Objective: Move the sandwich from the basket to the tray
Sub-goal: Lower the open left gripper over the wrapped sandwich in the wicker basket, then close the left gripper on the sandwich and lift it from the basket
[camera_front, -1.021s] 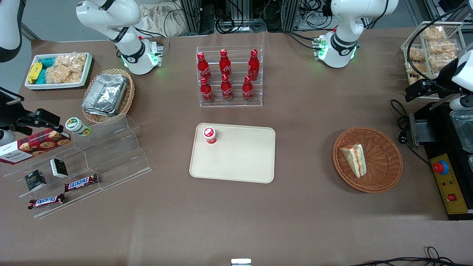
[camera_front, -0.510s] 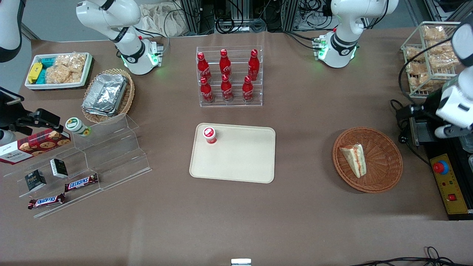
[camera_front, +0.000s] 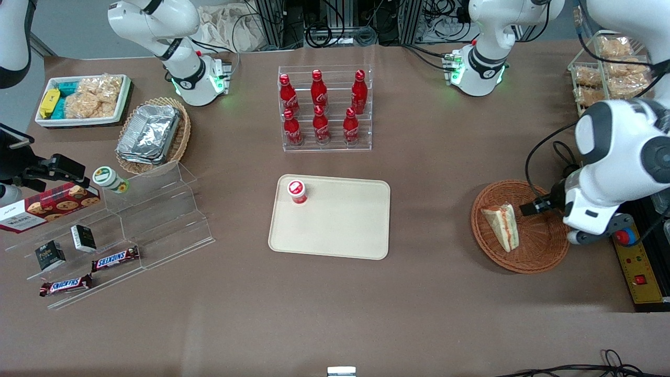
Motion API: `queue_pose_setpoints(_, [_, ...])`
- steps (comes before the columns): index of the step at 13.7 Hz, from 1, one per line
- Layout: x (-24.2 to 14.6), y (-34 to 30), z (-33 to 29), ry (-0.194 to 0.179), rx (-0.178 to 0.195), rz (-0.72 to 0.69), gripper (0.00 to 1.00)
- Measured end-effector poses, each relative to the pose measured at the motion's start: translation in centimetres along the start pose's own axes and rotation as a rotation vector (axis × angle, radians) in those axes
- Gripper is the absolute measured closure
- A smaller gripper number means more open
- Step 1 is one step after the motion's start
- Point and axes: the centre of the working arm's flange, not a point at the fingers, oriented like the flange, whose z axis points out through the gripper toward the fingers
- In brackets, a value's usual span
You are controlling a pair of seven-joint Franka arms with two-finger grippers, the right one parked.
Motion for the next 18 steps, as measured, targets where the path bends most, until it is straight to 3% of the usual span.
queue_pose_setpoints(11, [-0.2,0.6,14.0,-0.004,-0.001,-0.060,0.04])
queue_pose_setpoints(14, [-0.3,0.6,14.1,-0.005,-0.001,-0.077,0.38])
queue_pose_setpoints(18, [0.2,0.8,11.1,0.012,-0.010,-0.079,0.74])
